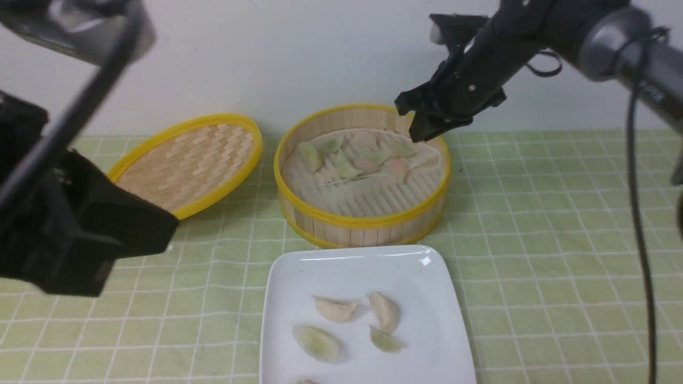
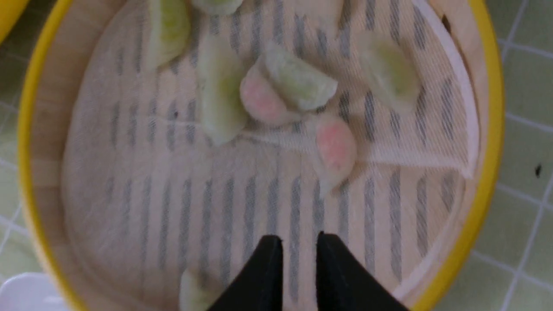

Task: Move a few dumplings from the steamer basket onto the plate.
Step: Use the right arm to grab a dumpling from inside the steamer

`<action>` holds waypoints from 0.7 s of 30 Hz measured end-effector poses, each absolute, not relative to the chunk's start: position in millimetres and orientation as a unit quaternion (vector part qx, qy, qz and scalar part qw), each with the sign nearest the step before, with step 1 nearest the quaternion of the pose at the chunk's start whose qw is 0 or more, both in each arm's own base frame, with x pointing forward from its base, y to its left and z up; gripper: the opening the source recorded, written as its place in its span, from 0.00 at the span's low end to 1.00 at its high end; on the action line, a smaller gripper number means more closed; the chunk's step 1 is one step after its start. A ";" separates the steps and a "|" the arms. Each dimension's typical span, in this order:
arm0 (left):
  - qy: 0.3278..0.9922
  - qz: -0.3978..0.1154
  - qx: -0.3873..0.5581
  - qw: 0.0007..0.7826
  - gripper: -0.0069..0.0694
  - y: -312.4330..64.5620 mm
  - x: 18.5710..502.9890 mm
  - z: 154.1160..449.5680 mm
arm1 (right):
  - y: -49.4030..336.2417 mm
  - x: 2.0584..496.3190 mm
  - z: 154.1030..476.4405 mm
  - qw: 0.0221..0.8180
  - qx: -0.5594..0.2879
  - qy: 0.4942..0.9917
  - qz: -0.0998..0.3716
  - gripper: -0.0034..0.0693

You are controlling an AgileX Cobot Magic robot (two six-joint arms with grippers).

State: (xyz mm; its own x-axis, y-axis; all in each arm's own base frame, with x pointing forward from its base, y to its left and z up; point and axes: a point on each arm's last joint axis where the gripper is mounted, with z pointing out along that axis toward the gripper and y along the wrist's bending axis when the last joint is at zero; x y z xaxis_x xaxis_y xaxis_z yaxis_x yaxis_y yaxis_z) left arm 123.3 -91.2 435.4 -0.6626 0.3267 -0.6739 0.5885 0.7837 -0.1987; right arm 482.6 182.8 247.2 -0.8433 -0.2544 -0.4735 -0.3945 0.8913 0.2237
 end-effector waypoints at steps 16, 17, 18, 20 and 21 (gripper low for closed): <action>0.908 -0.167 0.202 0.327 0.08 -75.3 114.9 431.4 | 206.3 518.5 163.0 0.231 -0.198 0.944 0.129 0.55; 0.909 -0.166 0.202 0.324 0.08 -75.4 115.2 429.7 | 209.5 517.8 163.1 0.234 -0.205 0.942 0.128 0.54; 0.910 -0.166 0.202 0.322 0.08 -75.6 115.6 428.7 | 211.9 517.1 163.4 0.236 -0.210 0.941 0.124 0.51; 0.911 -0.163 0.202 0.320 0.08 -75.6 116.2 426.8 | 214.7 515.9 164.5 0.236 -0.213 0.940 0.122 0.44; 0.912 -0.162 0.202 0.319 0.08 -75.4 116.3 426.1 | 215.6 515.0 165.4 0.232 -0.213 0.941 0.122 0.37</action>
